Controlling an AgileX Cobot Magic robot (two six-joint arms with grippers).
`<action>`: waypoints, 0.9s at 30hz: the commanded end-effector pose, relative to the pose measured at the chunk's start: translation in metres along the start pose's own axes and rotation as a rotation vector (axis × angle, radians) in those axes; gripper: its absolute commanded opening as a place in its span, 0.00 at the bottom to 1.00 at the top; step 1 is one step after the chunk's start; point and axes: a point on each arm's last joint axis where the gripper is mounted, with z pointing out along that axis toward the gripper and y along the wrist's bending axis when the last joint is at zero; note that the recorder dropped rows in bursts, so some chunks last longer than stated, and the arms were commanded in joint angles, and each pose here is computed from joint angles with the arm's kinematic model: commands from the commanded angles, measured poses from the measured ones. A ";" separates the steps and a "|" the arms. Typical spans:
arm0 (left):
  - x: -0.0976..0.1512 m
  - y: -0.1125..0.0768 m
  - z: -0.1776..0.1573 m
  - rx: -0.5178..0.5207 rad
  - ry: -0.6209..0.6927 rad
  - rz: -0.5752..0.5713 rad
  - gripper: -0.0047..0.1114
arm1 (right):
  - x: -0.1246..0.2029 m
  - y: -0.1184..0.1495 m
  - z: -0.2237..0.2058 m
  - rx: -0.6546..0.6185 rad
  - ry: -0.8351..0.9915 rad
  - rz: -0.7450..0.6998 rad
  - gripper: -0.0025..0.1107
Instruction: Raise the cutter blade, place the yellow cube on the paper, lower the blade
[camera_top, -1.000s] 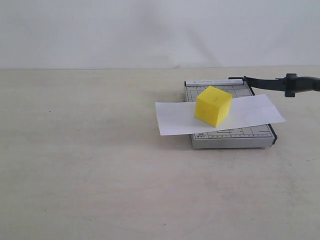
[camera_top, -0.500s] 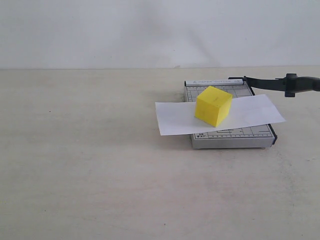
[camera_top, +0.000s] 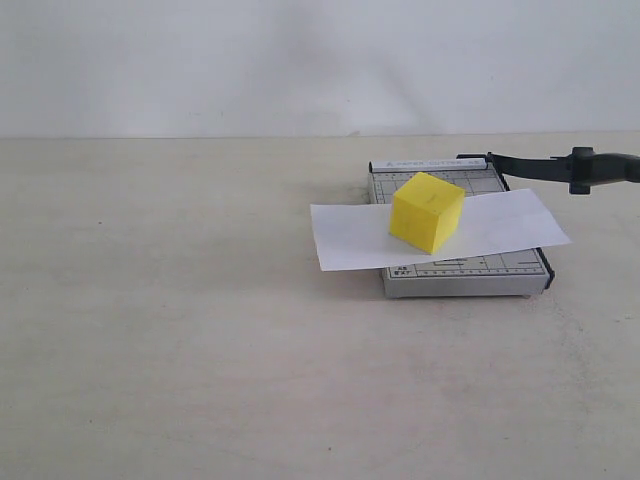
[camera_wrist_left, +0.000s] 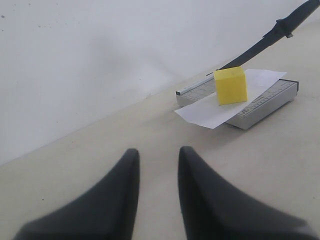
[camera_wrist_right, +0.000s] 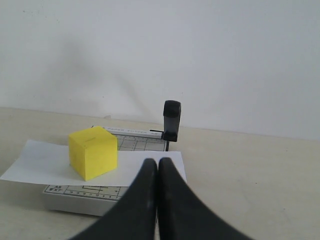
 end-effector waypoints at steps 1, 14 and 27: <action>0.001 0.000 0.000 -0.002 0.001 0.001 0.27 | -0.005 -0.001 -0.001 0.014 -0.057 0.113 0.02; 0.001 0.000 0.000 -0.002 0.001 0.001 0.27 | -0.018 -0.008 -0.003 0.015 -0.221 0.685 0.02; 0.001 0.000 0.000 -0.002 0.001 0.001 0.27 | -0.036 0.003 -0.008 -0.056 -0.028 0.446 0.02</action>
